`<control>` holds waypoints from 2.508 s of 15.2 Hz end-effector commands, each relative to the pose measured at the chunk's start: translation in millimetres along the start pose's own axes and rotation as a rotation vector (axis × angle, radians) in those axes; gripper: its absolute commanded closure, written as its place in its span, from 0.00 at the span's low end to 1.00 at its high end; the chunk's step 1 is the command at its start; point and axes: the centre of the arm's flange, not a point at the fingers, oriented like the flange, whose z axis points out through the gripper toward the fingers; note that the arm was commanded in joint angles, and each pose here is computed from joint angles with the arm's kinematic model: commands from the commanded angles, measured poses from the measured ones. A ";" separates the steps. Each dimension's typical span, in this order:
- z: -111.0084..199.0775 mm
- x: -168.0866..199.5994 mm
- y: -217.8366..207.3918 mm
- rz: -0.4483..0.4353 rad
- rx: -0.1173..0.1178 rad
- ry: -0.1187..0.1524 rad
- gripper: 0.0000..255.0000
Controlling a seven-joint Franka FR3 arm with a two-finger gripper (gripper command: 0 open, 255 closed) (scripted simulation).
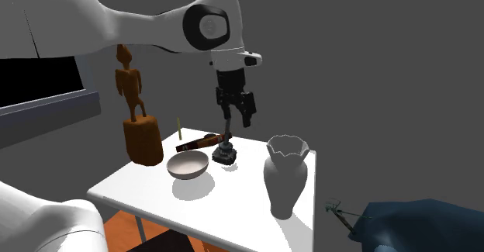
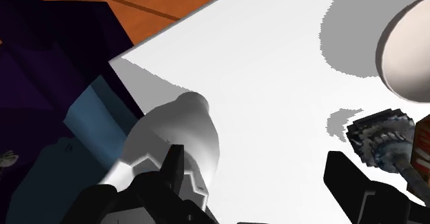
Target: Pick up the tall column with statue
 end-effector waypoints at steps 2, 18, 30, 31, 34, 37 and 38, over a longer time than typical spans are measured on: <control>6.7 23.2 -30.5 -0.016 0.017 -0.010 0.00; 44.4 143.0 -194.0 -0.103 0.102 -0.065 0.00; 82.9 181.4 -260.4 -0.136 0.135 -0.086 0.00; 88.1 180.9 -260.6 -0.136 0.135 -0.086 0.00; 96.4 180.0 -260.9 -0.136 0.135 -0.086 0.00; 96.1 180.1 -261.3 -0.136 0.135 -0.086 1.00; 96.1 180.0 -261.3 -0.136 0.135 -0.086 1.00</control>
